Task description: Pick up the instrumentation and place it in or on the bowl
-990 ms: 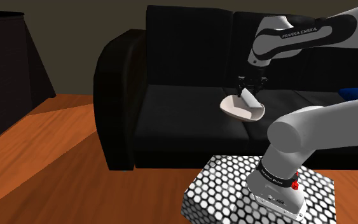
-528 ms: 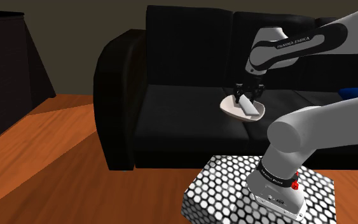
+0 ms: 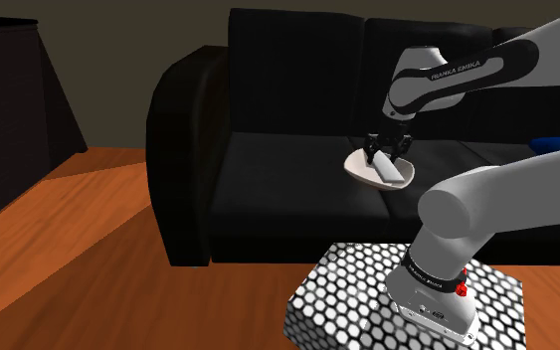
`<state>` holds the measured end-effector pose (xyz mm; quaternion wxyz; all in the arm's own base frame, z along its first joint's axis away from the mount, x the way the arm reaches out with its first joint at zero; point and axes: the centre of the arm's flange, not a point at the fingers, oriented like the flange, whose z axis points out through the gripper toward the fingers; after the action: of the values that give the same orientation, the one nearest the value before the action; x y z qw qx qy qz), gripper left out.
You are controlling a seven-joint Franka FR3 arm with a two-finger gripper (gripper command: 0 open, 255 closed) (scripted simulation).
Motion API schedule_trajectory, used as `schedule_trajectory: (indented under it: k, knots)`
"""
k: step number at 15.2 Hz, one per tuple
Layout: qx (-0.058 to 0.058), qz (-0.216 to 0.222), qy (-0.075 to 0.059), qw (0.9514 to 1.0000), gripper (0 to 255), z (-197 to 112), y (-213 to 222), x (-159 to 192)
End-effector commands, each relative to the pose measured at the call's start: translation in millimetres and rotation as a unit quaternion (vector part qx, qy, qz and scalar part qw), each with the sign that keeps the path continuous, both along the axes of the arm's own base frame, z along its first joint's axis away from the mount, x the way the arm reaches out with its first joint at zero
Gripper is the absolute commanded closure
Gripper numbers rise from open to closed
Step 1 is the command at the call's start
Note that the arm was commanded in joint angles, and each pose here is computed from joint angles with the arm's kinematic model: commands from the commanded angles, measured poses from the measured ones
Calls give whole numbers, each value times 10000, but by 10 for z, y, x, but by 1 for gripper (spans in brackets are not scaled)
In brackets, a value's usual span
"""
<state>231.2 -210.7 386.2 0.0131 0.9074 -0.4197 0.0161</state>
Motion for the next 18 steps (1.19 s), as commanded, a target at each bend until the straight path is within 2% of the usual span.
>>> schedule_trajectory:
  k: [1, 2, 7, 11, 18]
  knots:
    - [-1, 0, 0, 10000, 255, 0, 0, 0]
    - [-1, 0, 0, 10000, 0, -1, 0, 0]
    - [-1, 0, 0, 10000, 0, -1, 0, 0]
    - [-1, 0, 0, 10000, 0, 499, 18, -9]
    - [-1, 0, 0, 10000, 0, 499, 18, -9]
